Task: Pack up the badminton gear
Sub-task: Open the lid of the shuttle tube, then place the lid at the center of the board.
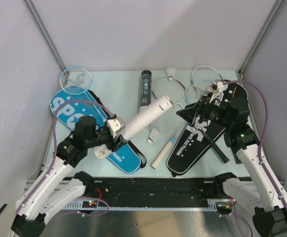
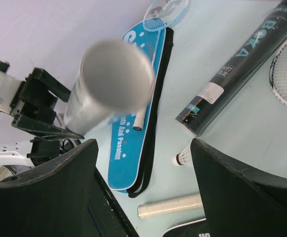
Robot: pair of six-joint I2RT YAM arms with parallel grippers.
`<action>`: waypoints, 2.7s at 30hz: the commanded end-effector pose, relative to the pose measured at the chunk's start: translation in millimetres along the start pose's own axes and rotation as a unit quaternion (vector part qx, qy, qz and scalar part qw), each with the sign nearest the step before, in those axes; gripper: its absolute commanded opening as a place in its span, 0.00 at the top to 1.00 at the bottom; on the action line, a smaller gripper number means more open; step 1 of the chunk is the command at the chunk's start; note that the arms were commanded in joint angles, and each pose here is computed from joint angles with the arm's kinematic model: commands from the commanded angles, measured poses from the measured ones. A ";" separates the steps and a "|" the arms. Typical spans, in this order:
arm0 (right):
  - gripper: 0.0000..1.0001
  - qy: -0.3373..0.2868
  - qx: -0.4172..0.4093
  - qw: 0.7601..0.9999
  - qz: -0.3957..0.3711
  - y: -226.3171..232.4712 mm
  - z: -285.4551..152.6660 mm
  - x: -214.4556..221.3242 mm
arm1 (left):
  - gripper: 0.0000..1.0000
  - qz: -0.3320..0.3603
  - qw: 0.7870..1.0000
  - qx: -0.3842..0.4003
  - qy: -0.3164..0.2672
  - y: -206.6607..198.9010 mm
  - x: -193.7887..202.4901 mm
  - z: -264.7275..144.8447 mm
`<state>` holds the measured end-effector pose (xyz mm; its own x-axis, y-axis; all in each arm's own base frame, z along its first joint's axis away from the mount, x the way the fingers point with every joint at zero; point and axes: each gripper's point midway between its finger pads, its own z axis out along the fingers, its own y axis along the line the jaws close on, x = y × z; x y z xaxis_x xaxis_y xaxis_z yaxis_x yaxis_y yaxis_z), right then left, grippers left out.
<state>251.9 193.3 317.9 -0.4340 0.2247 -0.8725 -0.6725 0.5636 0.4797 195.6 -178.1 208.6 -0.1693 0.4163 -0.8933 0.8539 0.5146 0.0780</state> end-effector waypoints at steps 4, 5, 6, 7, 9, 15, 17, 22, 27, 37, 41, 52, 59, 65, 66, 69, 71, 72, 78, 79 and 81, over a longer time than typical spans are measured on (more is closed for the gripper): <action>0.18 -0.019 -0.072 0.997 -0.025 34.5 -18.4 -18.4 | 0.60 0.097 0.994 0.016 -0.055 -11.2 -13.6 -4.7; 0.19 -0.017 -0.083 0.996 -0.026 37.3 -18.3 -19.5 | 0.61 0.097 0.994 0.014 -0.055 -10.5 -14.3 -5.0; 0.20 -0.014 -0.094 0.995 -0.027 40.7 -18.5 -20.9 | 0.61 0.097 0.994 0.013 -0.055 -10.0 -15.1 -5.3; 0.22 -0.008 -0.109 0.994 -0.025 44.9 -17.9 -20.6 | 0.61 0.097 0.994 0.012 -0.054 -9.5 -15.6 -5.0; 0.27 0.002 -0.138 0.990 -0.019 52.0 -17.1 -20.2 | 0.61 0.097 0.994 0.011 -0.053 -8.8 -16.3 -4.2; 0.46 0.023 -0.196 0.980 0.003 62.5 -12.0 -20.9 | 0.63 0.101 0.994 0.007 -0.047 -7.7 -14.8 -2.6; 0.50 0.024 -0.204 0.979 0.008 62.4 -9.4 -22.2 | 0.63 0.103 0.993 0.007 -0.047 -7.5 -15.3 -2.4; 0.58 0.032 -0.210 0.977 0.025 56.9 -0.9 -21.2 | 0.64 0.100 0.994 0.014 -0.038 -6.6 -14.5 2.6; 0.61 0.058 -0.220 0.973 0.042 53.0 6.8 -9.6 | 0.66 0.093 0.995 0.033 -0.031 -10.8 -11.4 8.8; 0.89 0.068 -0.220 0.971 0.058 47.6 13.0 -6.1 | 0.68 0.096 0.994 0.030 -0.033 -10.4 -12.2 7.4; 0.99 0.066 -0.229 0.969 0.066 50.6 9.7 -11.5 | 0.69 0.094 0.995 0.020 -0.025 -6.7 -7.3 8.3; 1.00 0.025 -0.254 0.963 0.082 68.4 -7.4 -46.0 | 0.78 0.117 0.993 -0.026 0.007 12.1 10.4 10.9; 1.00 -0.004 -0.232 0.968 0.094 58.3 -11.5 -62.1 | 0.77 0.121 0.992 -0.038 -0.001 13.9 8.0 5.9; 1.00 -0.018 -0.147 0.984 0.100 22.3 3.7 -51.4 | 0.77 0.131 0.989 -0.060 -0.014 18.2 1.1 -3.2; 1.00 -0.019 -0.125 0.987 0.095 13.3 6.3 -47.5 | 0.76 0.135 0.988 -0.073 -0.015 22.1 -0.4 -6.0; 1.00 -0.016 -0.047 0.994 0.099 -17.0 15.4 -32.9 | 0.77 0.148 0.982 -0.114 -0.030 33.2 -7.4 -15.4; 1.00 -0.009 -0.004 0.995 0.095 -34.1 23.2 -21.4 | 0.77 0.156 0.977 -0.137 -0.046 38.6 -13.3 -21.4; 1.00 0.004 0.016 0.995 0.097 -42.3 27.9 -11.3 | 0.77 0.160 0.975 -0.146 -0.054 40.4 -15.6 -23.7; 1.00 0.060 0.107 0.988 0.092 -84.4 63.5 38.8 | 0.75 0.174 0.961 -0.187 -0.108 43.7 -33.9 -44.7; 1.00 0.074 0.116 0.986 0.094 -89.9 71.5 50.5 | 0.75 0.173 0.958 -0.199 -0.111 46.4 -34.9 -48.3; 1.00 0.094 0.139 0.981 0.093 -102.5 83.5 69.6 | 0.75 0.170 0.953 -0.219 -0.121 50.5 -37.4 -55.4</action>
<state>317.0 217.3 238.5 -0.6639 0.2621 -0.7003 -0.4593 0.5962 0.6585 208.4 -136.2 229.4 0.1391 0.5046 -0.8521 0.6658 0.5893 0.4577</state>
